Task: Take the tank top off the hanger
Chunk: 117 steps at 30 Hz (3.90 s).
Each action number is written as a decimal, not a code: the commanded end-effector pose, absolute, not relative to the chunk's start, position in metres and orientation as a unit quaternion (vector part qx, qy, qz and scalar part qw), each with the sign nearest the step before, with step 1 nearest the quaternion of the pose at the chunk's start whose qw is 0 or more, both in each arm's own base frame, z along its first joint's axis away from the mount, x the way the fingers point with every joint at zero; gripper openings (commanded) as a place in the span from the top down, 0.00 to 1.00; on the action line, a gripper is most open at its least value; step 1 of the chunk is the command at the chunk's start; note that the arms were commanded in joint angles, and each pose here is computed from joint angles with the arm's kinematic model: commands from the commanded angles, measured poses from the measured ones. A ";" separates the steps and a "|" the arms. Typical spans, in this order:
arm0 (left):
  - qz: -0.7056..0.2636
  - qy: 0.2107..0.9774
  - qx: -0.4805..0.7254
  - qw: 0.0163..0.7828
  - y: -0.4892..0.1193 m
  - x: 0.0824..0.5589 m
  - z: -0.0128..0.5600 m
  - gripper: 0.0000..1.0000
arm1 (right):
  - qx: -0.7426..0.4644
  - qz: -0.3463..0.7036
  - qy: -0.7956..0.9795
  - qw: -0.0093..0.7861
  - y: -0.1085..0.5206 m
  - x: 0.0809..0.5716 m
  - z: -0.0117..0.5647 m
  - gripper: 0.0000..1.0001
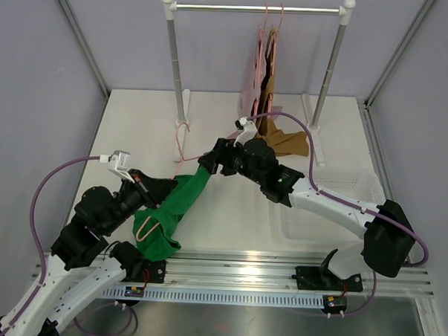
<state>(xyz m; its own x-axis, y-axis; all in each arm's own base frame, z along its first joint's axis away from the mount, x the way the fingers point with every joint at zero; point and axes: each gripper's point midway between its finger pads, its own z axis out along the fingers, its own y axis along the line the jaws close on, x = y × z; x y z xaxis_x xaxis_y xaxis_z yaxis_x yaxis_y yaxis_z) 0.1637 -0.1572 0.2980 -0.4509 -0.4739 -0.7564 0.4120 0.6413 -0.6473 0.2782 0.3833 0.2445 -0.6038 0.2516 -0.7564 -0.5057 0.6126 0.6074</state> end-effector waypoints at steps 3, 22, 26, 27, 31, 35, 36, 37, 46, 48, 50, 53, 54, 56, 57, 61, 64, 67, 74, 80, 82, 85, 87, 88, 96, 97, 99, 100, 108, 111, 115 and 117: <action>-0.455 0.704 -0.014 0.545 -0.159 0.159 0.329 1.00 | -0.058 0.387 0.777 0.494 0.375 0.303 0.261 0.37; -0.440 0.722 0.027 0.534 -0.162 0.151 0.328 1.00 | -0.028 0.247 0.831 0.498 0.322 0.350 0.213 1.00; -0.451 0.715 0.036 0.533 -0.164 0.146 0.332 1.00 | -0.005 0.210 0.841 0.499 0.293 0.371 0.199 1.00; -0.454 0.712 0.035 0.535 -0.164 0.145 0.334 1.00 | -0.001 0.204 0.844 0.496 0.287 0.376 0.195 1.00; -0.475 0.686 0.040 0.550 -0.165 0.141 0.349 1.00 | -0.012 0.224 0.847 0.482 0.290 0.368 0.191 1.00; -0.516 0.616 0.046 0.594 -0.167 0.139 0.385 1.00 | -0.009 0.258 0.833 0.489 0.281 0.346 0.208 1.00; -0.519 0.607 0.040 0.601 -0.167 0.143 0.384 1.00 | -0.006 0.277 0.818 0.504 0.275 0.337 0.231 1.00; -0.526 0.591 0.041 0.610 -0.168 0.144 0.389 1.00 | -0.015 0.298 0.815 0.497 0.276 0.325 0.232 1.00; -0.502 0.454 0.109 0.728 -0.193 0.178 0.466 1.00 | -0.095 0.423 0.740 0.515 0.253 0.232 0.339 1.00; -0.480 0.425 0.103 0.760 -0.188 0.186 0.482 1.00 | -0.105 0.436 0.732 0.513 0.244 0.214 0.353 1.00; -0.475 0.402 0.098 0.777 -0.191 0.193 0.497 1.00 | -0.119 0.453 0.720 0.512 0.241 0.199 0.369 1.00; -0.450 0.415 0.072 0.787 -0.191 0.211 0.511 1.00 | -0.143 0.455 0.716 0.509 0.233 0.182 0.382 1.00; -0.430 0.428 0.029 0.794 -0.179 0.223 0.514 1.00 | -0.158 0.455 0.724 0.494 0.234 0.176 0.377 1.00; -0.408 0.446 0.003 0.796 -0.173 0.234 0.513 1.00 | -0.182 0.464 0.727 0.472 0.241 0.169 0.373 1.00; -0.394 0.451 -0.019 0.800 -0.165 0.240 0.512 1.00 | -0.195 0.469 0.734 0.451 0.250 0.169 0.364 1.00; -0.359 0.523 -0.031 0.772 -0.167 0.256 0.487 1.00 | -0.220 0.465 0.764 0.390 0.280 0.161 0.312 1.00; -0.348 0.583 -0.026 0.733 -0.173 0.261 0.467 1.00 | -0.204 0.432 0.796 0.371 0.294 0.172 0.269 1.00; -0.335 0.642 -0.029 0.689 -0.178 0.264 0.440 1.00 | -0.180 0.386 0.828 0.366 0.301 0.184 0.233 0.95; -0.282 0.707 -0.041 0.647 -0.179 0.281 0.413 1.00 | -0.177 0.334 0.844 0.382 0.306 0.193 0.230 0.01; -0.274 0.723 -0.042 0.633 -0.197 0.310 0.426 1.00 | -0.140 0.316 0.830 0.438 0.274 0.196 0.264 0.01; -0.279 0.722 -0.042 0.632 -0.202 0.322 0.431 1.00 | -0.133 0.320 0.826 0.445 0.266 0.193 0.269 0.00; -0.284 0.711 -0.050 0.642 -0.205 0.344 0.451 1.00 | -0.127 0.321 0.826 0.445 0.259 0.189 0.268 0.00; -0.291 0.706 -0.052 0.643 -0.210 0.360 0.462 1.00 | -0.121 0.327 0.823 0.449 0.255 0.186 0.272 0.00; -0.288 0.703 -0.058 0.647 -0.205 0.371 0.465 1.00 | -0.123 0.331 0.822 0.446 0.255 0.184 0.270 0.01; -0.308 0.682 -0.061 0.661 -0.201 0.442 0.486 1.00 | -0.130 0.361 0.815 0.435 0.256 0.171 0.266 0.00; -0.310 0.676 -0.055 0.666 -0.206 0.454 0.488 1.00 | -0.129 0.360 0.816 0.434 0.256 0.172 0.264 0.01; -0.311 0.669 -0.054 0.673 -0.205 0.465 0.494 1.00 | -0.128 0.360 0.818 0.430 0.257 0.171 0.258 0.01; -0.310 0.672 -0.050 0.671 -0.210 0.477 0.492 1.00 | -0.129 0.360 0.820 0.426 0.258 0.171 0.255 0.01; -0.315 0.686 -0.088 0.650 -0.204 0.493 0.463 1.00 | -0.163 0.341 0.840 0.389 0.274 0.172 0.226 0.00; -0.315 0.686 -0.097 0.649 -0.200 0.487 0.459 0.98 | -0.182 0.332 0.850 0.366 0.284 0.173 0.212 0.01; -0.319 0.683 -0.090 0.651 -0.198 0.475 0.466 0.52 | -0.202 0.314 0.861 0.345 0.296 0.178 0.191 0.00; -0.318 0.680 -0.090 0.655 -0.194 0.467 0.472 0.43 | -0.208 0.296 0.865 0.349 0.298 0.183 0.185 0.00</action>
<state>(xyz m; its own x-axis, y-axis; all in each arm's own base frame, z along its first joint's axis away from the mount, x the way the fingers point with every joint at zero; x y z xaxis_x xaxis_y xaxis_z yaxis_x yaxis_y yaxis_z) 0.4967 -0.2054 0.4013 -0.2613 -0.4847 -0.8347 0.1969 0.8198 -0.5377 0.1750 0.2814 0.1670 -0.7191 -0.1445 -0.6798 -0.5138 0.7691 0.3801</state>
